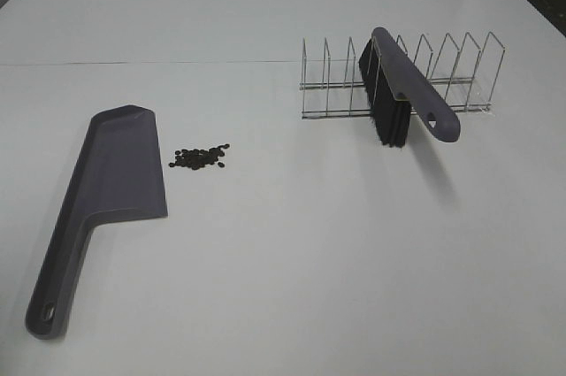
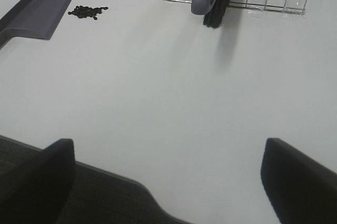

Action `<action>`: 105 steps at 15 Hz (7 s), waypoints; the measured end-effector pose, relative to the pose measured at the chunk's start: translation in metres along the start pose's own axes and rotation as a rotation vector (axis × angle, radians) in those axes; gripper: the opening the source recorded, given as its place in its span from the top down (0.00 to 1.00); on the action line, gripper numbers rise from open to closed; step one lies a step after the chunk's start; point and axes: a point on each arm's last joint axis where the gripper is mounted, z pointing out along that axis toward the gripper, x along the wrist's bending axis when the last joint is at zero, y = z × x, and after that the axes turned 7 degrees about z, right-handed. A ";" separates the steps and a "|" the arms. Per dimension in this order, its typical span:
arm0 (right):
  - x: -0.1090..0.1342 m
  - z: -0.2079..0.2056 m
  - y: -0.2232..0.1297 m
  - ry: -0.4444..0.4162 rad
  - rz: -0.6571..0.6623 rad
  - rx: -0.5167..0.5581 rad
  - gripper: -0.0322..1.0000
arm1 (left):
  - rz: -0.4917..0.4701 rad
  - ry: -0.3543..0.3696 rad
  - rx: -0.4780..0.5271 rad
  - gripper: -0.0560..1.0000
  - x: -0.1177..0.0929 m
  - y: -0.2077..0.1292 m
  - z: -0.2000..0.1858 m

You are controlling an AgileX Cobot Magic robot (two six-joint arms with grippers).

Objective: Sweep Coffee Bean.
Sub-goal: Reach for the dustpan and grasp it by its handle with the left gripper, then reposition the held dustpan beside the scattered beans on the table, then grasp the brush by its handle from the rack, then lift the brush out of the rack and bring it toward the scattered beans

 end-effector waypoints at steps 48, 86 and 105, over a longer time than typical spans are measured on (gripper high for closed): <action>0.000 0.000 0.000 -0.001 0.001 0.000 0.11 | 0.143 -0.008 0.376 0.63 -0.093 0.134 0.207; -0.010 0.420 0.240 -0.179 0.025 0.674 0.13 | 0.375 0.034 0.260 0.64 -0.043 0.137 0.174; -0.029 0.464 0.202 -0.276 0.023 0.717 0.62 | 0.340 0.018 0.282 0.64 -0.045 0.135 0.174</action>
